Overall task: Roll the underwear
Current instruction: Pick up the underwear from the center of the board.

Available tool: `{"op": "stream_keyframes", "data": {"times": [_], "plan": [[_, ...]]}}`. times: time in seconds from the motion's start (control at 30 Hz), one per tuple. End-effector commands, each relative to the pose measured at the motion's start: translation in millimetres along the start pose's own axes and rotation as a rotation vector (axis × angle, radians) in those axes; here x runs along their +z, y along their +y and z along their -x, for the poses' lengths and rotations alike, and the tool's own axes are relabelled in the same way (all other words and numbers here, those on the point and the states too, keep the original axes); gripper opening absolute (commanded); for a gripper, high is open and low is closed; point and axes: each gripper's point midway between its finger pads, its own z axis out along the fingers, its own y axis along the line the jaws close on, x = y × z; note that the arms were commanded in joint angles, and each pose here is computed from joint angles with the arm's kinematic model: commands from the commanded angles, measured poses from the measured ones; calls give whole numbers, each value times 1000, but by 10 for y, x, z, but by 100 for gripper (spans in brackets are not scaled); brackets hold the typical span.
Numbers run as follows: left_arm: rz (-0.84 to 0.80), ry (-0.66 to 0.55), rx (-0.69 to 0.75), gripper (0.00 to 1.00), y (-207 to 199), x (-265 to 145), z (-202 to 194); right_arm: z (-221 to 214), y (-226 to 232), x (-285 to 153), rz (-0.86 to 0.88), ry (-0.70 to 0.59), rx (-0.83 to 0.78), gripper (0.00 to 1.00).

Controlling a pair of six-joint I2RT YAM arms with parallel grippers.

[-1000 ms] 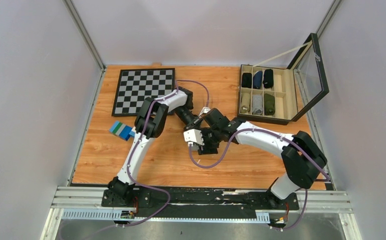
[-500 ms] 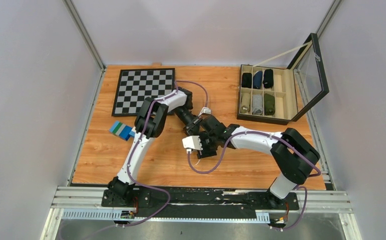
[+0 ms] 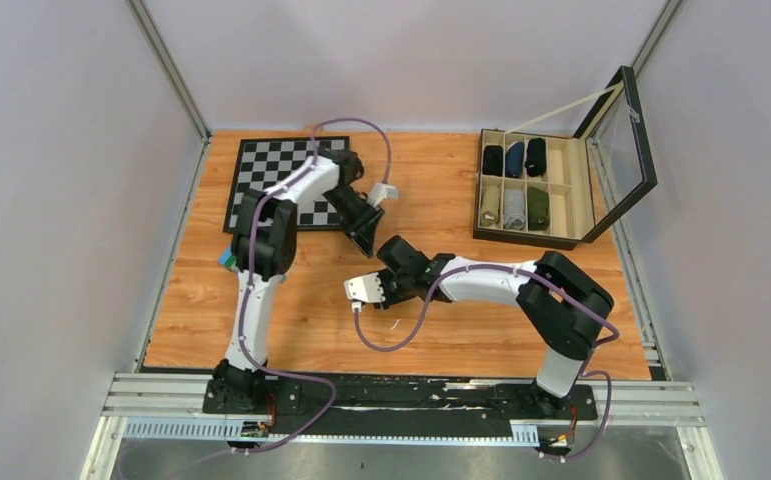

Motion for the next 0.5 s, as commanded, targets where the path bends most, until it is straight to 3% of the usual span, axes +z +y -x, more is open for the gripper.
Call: {"op": "stream_keyframes", "data": {"times": [0.0,0.03,0.17,0.47], "plan": [[240,-152,39,41,86,-793,36,-385,726,110,275,127,119,16],[264,-193,50,41,-14,-970,-1,-366,717,87,286,116,159,10],[328,-273,85,41,-359,-1319,-261,-254,573,-113,278,68,241,7],[470,-295,141,42,-793,-1499,-780,-94,6,-816,186,-25,372,2]]}}
